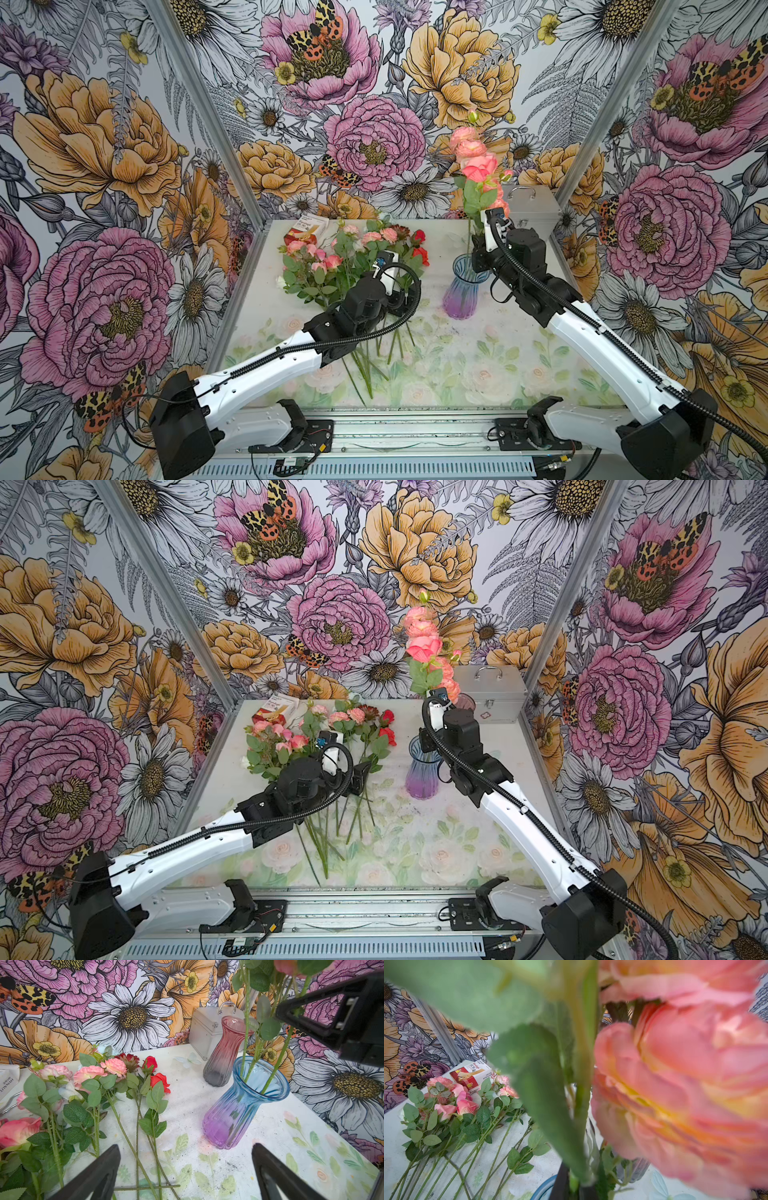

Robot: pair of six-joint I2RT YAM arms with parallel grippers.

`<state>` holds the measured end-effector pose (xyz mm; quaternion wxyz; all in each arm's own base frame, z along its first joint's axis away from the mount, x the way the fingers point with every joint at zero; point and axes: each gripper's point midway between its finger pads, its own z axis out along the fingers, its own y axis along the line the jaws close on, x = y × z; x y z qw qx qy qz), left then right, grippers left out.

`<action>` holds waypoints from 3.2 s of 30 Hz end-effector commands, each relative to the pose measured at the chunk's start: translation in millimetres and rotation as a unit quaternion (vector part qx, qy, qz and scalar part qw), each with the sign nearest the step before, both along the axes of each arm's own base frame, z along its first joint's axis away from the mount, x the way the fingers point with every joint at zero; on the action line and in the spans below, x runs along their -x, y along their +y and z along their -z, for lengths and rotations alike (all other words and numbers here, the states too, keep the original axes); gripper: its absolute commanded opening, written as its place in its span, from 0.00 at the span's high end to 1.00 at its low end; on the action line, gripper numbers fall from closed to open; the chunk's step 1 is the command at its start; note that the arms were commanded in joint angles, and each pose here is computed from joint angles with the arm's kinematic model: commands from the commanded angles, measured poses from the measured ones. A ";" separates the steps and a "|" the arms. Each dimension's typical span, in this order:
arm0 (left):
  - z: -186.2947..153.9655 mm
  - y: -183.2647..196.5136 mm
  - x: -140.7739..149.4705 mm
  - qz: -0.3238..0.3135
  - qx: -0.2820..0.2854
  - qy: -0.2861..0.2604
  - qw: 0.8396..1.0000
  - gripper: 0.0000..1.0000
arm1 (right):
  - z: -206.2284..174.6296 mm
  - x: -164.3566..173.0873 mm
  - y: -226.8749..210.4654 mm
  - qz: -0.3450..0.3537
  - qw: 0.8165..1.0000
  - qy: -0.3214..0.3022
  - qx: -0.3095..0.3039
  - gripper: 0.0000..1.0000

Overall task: Place the pink flowers into the vase
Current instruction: Place the flower in the vase, then pick up the flower at the center of the board.

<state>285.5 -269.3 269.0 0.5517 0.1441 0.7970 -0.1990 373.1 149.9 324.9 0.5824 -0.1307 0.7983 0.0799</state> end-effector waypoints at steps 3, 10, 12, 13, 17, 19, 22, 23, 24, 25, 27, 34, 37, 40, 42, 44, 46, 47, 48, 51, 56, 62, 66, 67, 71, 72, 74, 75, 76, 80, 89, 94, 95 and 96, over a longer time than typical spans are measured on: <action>-6.0 12.3 -7.1 -0.047 -0.004 -0.039 0.998 0.01 | -15.3 4.1 0.8 -0.007 0.999 -0.023 -0.021 0.84; -2.0 34.6 -14.2 -0.114 -0.011 -0.045 0.992 0.01 | -33.9 13.3 0.4 -0.014 0.998 -0.041 -0.036 0.59; 0.0 49.0 -18.3 -0.150 -0.003 -0.033 0.988 0.01 | -48.0 21.4 -2.1 -0.015 0.997 -0.058 -0.045 0.41; 3.0 55.9 -20.5 -0.167 0.004 -0.020 0.986 0.01 | -53.6 24.8 -3.5 -0.015 0.997 -0.063 -0.049 0.34; 24.4 75.0 -30.1 -0.175 0.018 0.060 0.983 0.01 | -72.9 38.4 -4.5 -0.022 0.995 -0.077 -0.059 0.13; 34.5 87.9 -32.5 -0.188 0.017 0.091 0.978 0.01 | -79.8 44.0 -1.6 -0.031 0.994 -0.081 -0.062 0.06; 48.3 111.2 -32.3 -0.219 0.019 0.132 0.967 0.01 | -89.0 51.4 5.1 -0.045 0.993 -0.087 -0.067 0.01; 52.2 118.4 -31.4 -0.229 0.024 0.145 0.962 0.01 | -91.3 53.8 8.7 -0.050 0.993 -0.088 -0.068 0.01; 55.8 123.6 -30.4 -0.232 0.029 0.158 0.959 0.01 | -93.7 56.3 13.3 -0.058 0.992 -0.089 -0.069 0.01; 58.6 125.9 -30.0 -0.226 0.031 0.167 0.959 0.01 | -95.7 58.4 17.6 -0.065 0.991 -0.090 -0.069 0.01; 69.8 120.1 -28.2 -0.181 0.027 0.197 0.963 0.01 | -101.2 63.8 28.4 -0.082 0.990 -0.094 -0.070 0.01; 125.3 110.1 -47.5 -0.145 -0.039 0.354 0.923 0.02 | -104.2 66.7 57.8 -0.135 0.985 -0.069 -0.083 0.01; 133.0 96.7 -59.9 -0.135 -0.071 0.355 0.922 0.01 | -93.8 61.9 68.6 -0.148 0.986 -0.033 -0.070 0.01; 148.7 94.0 -75.4 -0.140 -0.095 0.369 0.914 0.02 | -85.2 59.4 76.3 -0.158 0.985 -0.014 -0.065 0.01; 160.5 96.9 -86.9 -0.150 -0.100 0.381 0.907 0.04 | -82.4 60.7 78.3 -0.163 0.984 -0.010 -0.068 0.01; 173.1 97.9 -95.5 -0.156 -0.110 0.392 0.900 0.10 | -79.8 61.6 78.7 -0.165 0.984 -0.007 -0.068 0.01; 192.8 93.8 -100.3 -0.153 -0.125 0.413 0.889 0.16 | -75.5 60.3 78.5 -0.162 0.985 -0.003 -0.065 0.01; 203.2 91.4 -101.5 -0.150 -0.136 0.422 0.883 0.20 | -74.5 60.1 78.7 -0.162 0.985 -0.003 -0.065 0.01; 208.9 90.7 -103.8 -0.153 -0.150 0.423 0.881 0.20 | -73.1 59.6 78.7 -0.161 0.985 -0.001 -0.063 0.01; 226.6 93.0 -107.4 -0.164 -0.172 0.430 0.871 0.22 | -68.4 58.8 78.8 -0.160 0.985 0.003 -0.061 0.01; 241.0 96.8 -108.3 -0.179 -0.182 0.438 0.862 0.30 | -60.5 57.0 76.7 -0.154 0.987 0.007 -0.052 0.01; 229.4 94.2 -113.7 -0.179 -0.174 0.422 0.872 0.33 | -49.5 52.9 80.8 -0.156 0.986 0.020 -0.046 0.01; 221.0 90.2 -115.1 -0.176 -0.163 0.411 0.880 0.43 | -46.8 51.1 83.5 -0.159 0.986 0.025 -0.047 0.01; 217.8 89.4 -115.0 -0.175 -0.163 0.406 0.882 0.44 | -45.4 51.1 84.0 -0.160 0.986 0.026 -0.046 0.01; 212.2 89.4 -117.8 -0.175 -0.154 0.402 0.885 0.45 | -45.2 51.0 84.3 -0.160 0.986 0.027 -0.047 0.01; 213.2 90.8 -118.5 -0.177 -0.154 0.403 0.885 0.46 | -44.9 51.2 84.6 -0.161 0.985 0.028 -0.048 0.01; 214.4 89.9 -118.4 -0.176 -0.153 0.403 0.885 0.49 | -45.7 51.6 84.7 -0.161 0.985 0.028 -0.050 0.01; 215.3 89.4 -118.3 -0.175 -0.153 0.404 0.885 0.50 | -45.7 52.0 84.9 -0.162 0.985 0.028 -0.051 0.01; 216.7 89.1 -118.6 -0.173 -0.152 0.407 0.884 0.51 | -45.4 52.0 84.7 -0.162 0.985 0.029 -0.051 0.01; 223.6 89.5 -119.3 -0.175 -0.150 0.415 0.880 0.59 | -46.4 53.7 83.6 -0.162 0.985 0.028 -0.053 0.01; 217.8 86.3 -126.0 -0.172 -0.140 0.408 0.886 0.81 | -43.4 53.1 85.0 -0.163 0.985 0.033 -0.053 0.01; 222.1 81.8 -128.9 -0.164 -0.133 0.412 0.886 0.89 | -46.6 54.5 83.7 -0.163 0.985 0.027 -0.051 0.01; 220.1 79.7 -129.3 -0.160 -0.128 0.411 0.888 0.94 | -46.6 54.5 83.3 -0.163 0.985 0.027 -0.051 0.01; 215.8 77.5 -130.1 -0.156 -0.122 0.407 0.892 1.00 | -47.2 55.0 82.6 -0.162 0.985 0.026 -0.051 0.01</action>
